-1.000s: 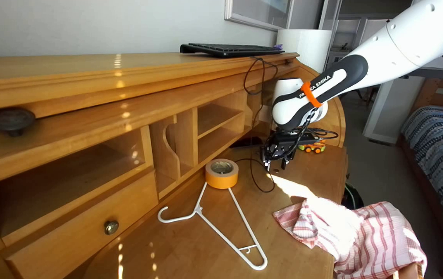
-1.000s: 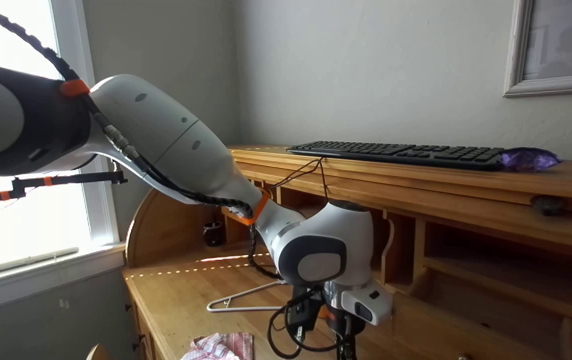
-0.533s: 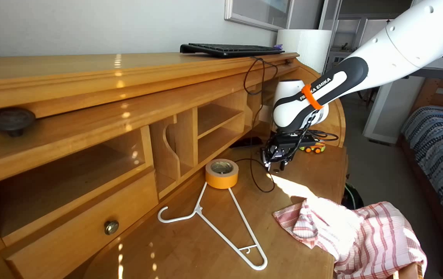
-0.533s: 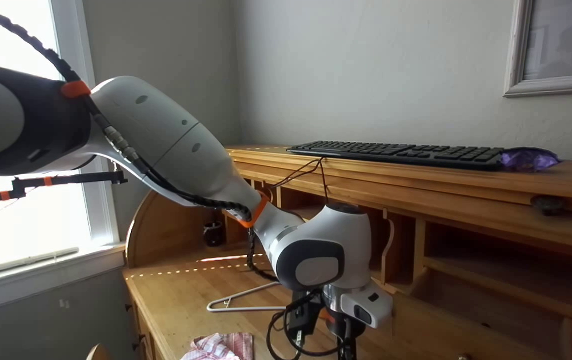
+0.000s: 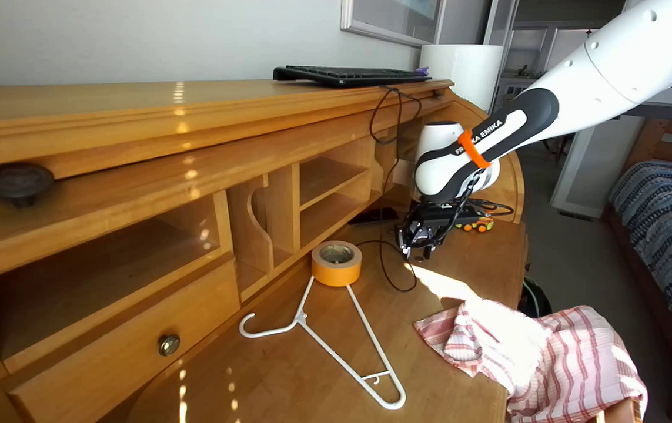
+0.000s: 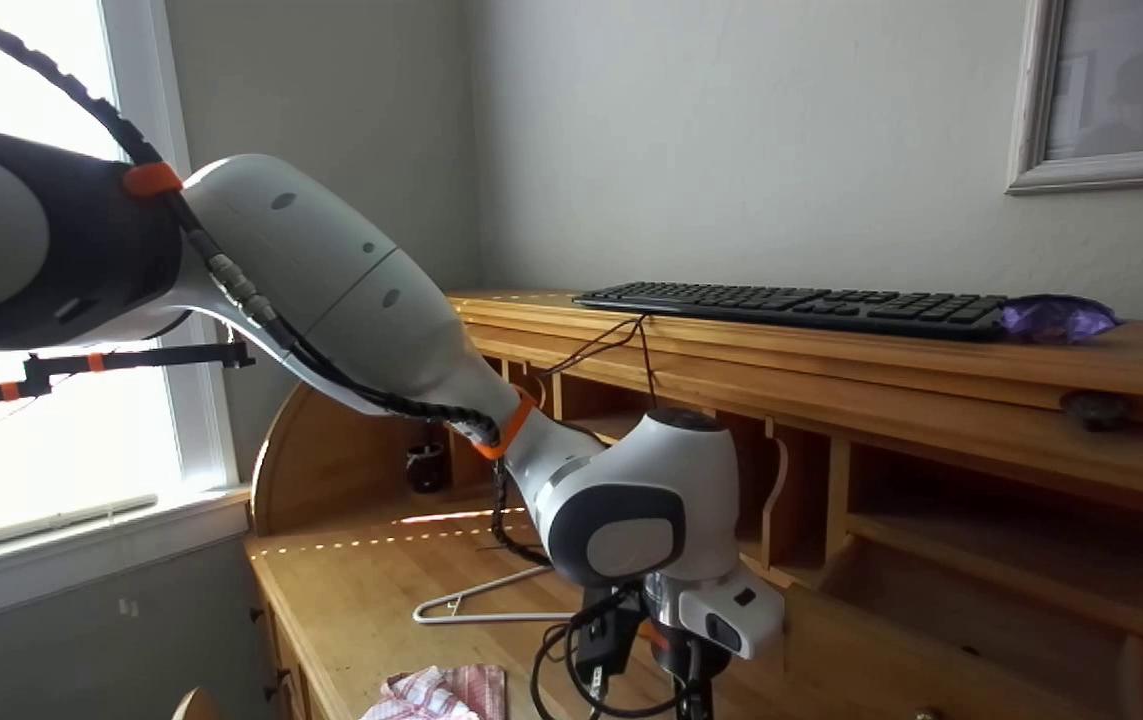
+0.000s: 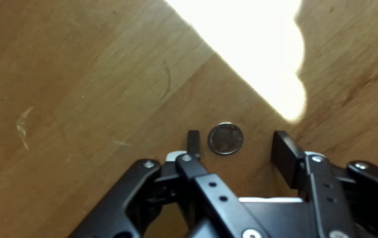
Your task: Put the coin in the open drawer on the right.
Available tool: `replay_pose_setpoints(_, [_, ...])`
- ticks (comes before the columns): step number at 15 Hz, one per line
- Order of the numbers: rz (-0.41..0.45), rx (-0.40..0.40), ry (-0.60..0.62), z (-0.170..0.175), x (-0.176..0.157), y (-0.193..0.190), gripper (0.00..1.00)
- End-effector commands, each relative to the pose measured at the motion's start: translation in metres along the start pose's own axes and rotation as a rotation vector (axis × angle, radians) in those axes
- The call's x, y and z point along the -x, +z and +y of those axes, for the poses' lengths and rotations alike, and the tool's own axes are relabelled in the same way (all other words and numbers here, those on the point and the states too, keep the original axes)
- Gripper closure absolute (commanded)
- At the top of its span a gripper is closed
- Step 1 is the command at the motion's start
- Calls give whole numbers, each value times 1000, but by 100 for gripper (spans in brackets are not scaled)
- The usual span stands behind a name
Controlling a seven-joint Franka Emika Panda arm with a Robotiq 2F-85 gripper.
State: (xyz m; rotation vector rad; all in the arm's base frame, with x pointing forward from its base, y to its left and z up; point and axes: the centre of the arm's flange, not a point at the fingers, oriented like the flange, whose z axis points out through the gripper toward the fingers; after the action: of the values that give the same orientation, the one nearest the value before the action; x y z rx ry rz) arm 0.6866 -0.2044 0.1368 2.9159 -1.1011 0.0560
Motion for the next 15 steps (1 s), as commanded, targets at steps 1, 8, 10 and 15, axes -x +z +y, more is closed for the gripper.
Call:
replay_pose_setpoints(1, [8, 1, 0, 6, 9, 5, 57])
replay_pose_setpoints(8, [9, 2, -5, 6, 9, 4, 67])
replay_pose_setpoints(10, [5, 6, -9, 6, 10, 5, 62])
replay_pose_setpoints(15, [1, 13, -13, 5, 13, 6, 95])
